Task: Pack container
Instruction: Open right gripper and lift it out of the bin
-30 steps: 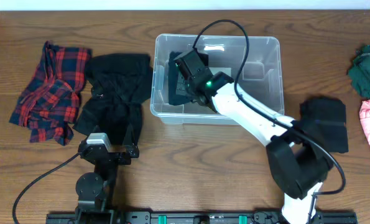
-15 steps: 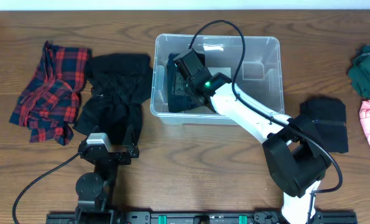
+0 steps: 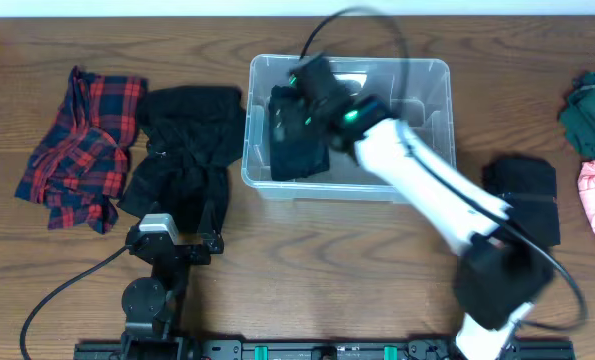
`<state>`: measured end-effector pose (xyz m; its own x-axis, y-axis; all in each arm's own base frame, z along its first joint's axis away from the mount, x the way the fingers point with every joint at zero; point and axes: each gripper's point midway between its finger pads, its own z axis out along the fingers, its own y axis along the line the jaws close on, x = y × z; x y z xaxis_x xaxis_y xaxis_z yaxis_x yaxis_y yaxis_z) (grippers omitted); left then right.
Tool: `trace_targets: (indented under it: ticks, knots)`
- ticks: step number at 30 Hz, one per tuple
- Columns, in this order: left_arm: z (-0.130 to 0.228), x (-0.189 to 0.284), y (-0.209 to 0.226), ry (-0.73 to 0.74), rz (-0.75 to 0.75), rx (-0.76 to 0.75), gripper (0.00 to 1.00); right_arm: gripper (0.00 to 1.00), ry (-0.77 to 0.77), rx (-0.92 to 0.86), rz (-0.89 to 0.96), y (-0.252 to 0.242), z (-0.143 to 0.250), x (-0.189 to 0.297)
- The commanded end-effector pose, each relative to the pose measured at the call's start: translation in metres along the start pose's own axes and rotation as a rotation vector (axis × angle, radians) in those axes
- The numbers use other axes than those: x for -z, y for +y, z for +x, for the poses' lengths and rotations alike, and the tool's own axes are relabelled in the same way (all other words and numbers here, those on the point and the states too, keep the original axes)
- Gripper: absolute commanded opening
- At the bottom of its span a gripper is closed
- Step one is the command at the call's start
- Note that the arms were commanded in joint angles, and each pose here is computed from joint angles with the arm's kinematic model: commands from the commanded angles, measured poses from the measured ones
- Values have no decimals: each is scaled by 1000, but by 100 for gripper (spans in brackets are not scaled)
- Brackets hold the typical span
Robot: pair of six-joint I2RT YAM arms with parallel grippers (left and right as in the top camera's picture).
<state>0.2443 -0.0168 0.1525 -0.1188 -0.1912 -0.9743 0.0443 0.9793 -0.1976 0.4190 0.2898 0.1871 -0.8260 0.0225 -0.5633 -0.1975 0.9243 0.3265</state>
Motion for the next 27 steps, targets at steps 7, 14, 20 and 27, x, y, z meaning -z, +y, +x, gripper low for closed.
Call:
trace_targets:
  ticks: [7, 14, 20, 27]
  knots:
    - [15, -1, 7, 44, -29, -6, 98, 96, -154, -98, 146, -104, -58, 153]
    - [17, -1, 7, 53, -31, -6, 98, 98, 12, -381, 393, -228, -7, 199]
    - [18, -1, 7, 56, -31, -6, 98, 99, 102, -594, 515, -302, 39, 211]
    - [18, -1, 7, 56, -31, -6, 98, 99, 112, -795, 529, -364, 87, 196]
